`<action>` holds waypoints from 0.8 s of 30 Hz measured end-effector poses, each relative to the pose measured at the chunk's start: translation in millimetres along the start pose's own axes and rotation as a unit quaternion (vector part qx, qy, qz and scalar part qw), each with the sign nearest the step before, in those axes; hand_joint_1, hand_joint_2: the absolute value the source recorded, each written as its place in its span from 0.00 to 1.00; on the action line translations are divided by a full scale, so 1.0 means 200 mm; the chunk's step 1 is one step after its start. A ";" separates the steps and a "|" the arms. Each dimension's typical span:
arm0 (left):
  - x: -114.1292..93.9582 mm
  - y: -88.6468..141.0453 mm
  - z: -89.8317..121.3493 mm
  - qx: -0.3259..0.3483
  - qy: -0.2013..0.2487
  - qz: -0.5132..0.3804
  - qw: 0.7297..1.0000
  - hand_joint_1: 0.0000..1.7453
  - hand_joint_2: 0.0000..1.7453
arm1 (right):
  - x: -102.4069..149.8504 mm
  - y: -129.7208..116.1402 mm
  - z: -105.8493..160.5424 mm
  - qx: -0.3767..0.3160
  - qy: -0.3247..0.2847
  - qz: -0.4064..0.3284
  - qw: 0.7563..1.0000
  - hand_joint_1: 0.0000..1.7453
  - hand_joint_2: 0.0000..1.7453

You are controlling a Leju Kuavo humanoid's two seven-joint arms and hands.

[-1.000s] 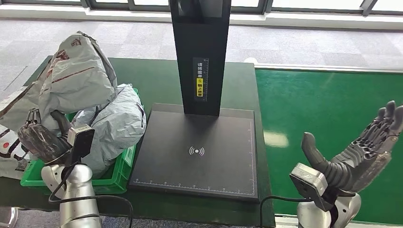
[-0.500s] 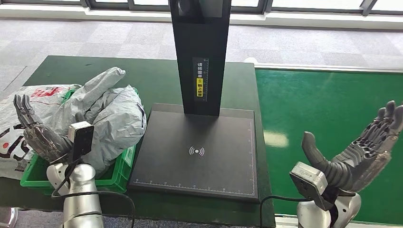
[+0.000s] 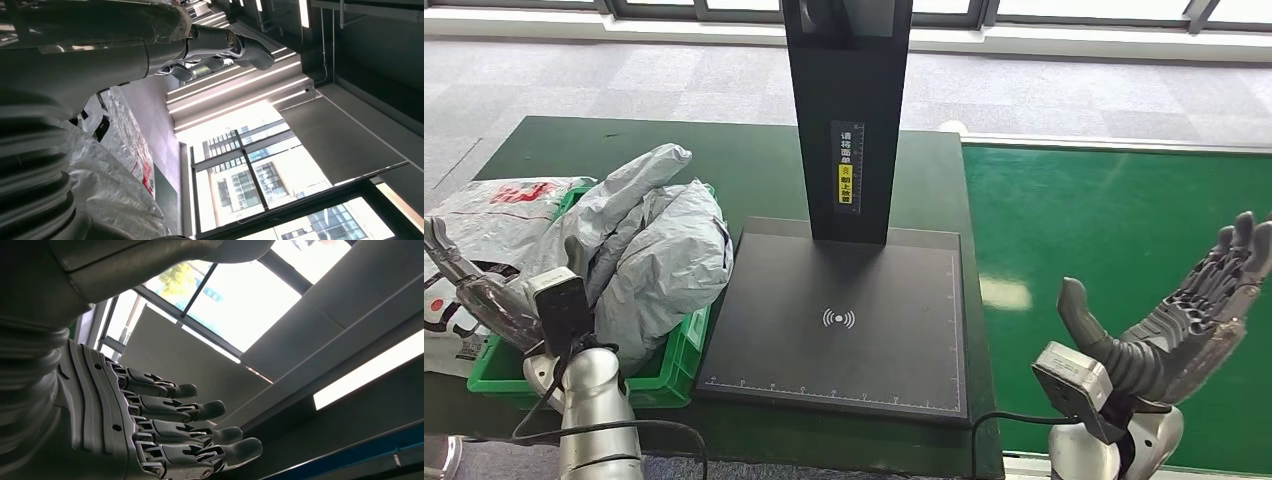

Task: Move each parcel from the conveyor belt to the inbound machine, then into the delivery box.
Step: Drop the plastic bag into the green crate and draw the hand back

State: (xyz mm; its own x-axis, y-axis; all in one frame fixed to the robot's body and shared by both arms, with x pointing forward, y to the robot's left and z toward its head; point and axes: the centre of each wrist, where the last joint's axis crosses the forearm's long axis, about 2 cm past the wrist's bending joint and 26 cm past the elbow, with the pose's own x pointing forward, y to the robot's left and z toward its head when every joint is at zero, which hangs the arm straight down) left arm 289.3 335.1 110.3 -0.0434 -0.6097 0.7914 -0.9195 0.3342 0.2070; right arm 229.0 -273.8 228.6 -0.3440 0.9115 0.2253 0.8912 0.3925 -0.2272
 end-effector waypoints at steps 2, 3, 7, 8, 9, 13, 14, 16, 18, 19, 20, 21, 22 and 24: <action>0.02 0.01 -0.01 0.010 -0.001 0.013 1.000 0.00 1.00 | 0.00 0.00 0.00 0.000 0.000 -0.001 1.000 0.00 1.00; 0.03 0.01 -0.01 0.018 0.001 0.024 1.000 0.00 1.00 | 0.00 0.00 0.00 -0.001 0.001 -0.003 1.000 0.00 1.00; 0.12 0.04 -0.04 0.055 -0.001 0.092 0.994 0.00 1.00 | 0.00 0.01 0.01 0.002 0.010 -0.009 1.000 0.00 1.00; 0.14 0.05 -0.05 0.062 -0.005 0.111 0.992 0.00 1.00 | 0.01 0.02 0.02 0.003 0.014 -0.014 1.000 0.00 1.00; 0.18 0.06 -0.06 0.067 -0.011 0.132 0.989 0.00 1.00 | 0.02 0.03 0.02 0.005 0.016 -0.024 1.000 0.00 1.00; 0.37 0.06 -0.05 0.056 -0.034 0.241 0.968 0.00 1.00 | 0.10 0.14 0.10 0.027 0.017 -0.091 0.995 0.00 1.00; 0.42 0.05 -0.02 0.043 -0.038 0.268 0.962 0.00 1.00 | 0.12 0.17 0.13 0.036 0.019 -0.109 0.993 0.00 1.00; 0.50 0.04 0.03 0.013 -0.046 0.309 0.950 0.00 1.00 | 0.18 0.21 0.17 0.053 0.022 -0.142 0.988 0.00 1.00; 0.56 0.04 0.07 -0.017 -0.053 0.343 0.938 0.00 1.00 | 0.23 0.25 0.21 0.067 0.027 -0.168 0.983 0.00 1.00; 0.59 0.03 0.10 -0.037 -0.057 0.361 0.930 0.00 1.00 | 0.25 0.26 0.23 0.074 0.030 -0.180 0.980 0.00 1.00; 0.61 0.02 0.12 -0.061 -0.061 0.381 0.921 0.00 1.00 | 0.27 0.27 0.25 0.081 0.034 -0.194 0.977 0.00 1.00; 0.63 0.01 0.14 -0.090 -0.066 0.402 0.909 0.00 1.00 | 0.30 0.28 0.26 0.089 0.037 -0.208 0.973 0.00 1.00; 0.65 0.00 0.16 -0.122 -0.072 0.424 0.894 0.00 1.00 | 0.32 0.29 0.28 0.098 0.039 -0.224 0.969 0.00 1.00; 0.68 -0.04 0.20 -0.180 -0.084 0.457 0.867 0.00 1.00 | 0.36 0.30 0.29 0.111 0.039 -0.250 0.961 0.00 1.00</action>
State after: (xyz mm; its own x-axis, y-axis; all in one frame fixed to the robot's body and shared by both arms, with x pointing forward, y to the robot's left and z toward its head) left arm 274.9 220.5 192.4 -0.7735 -0.0581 0.6312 -0.2916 0.9168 -0.2730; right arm 241.1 -176.7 175.8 -0.6821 0.5929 0.4280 0.5319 0.8039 -0.2659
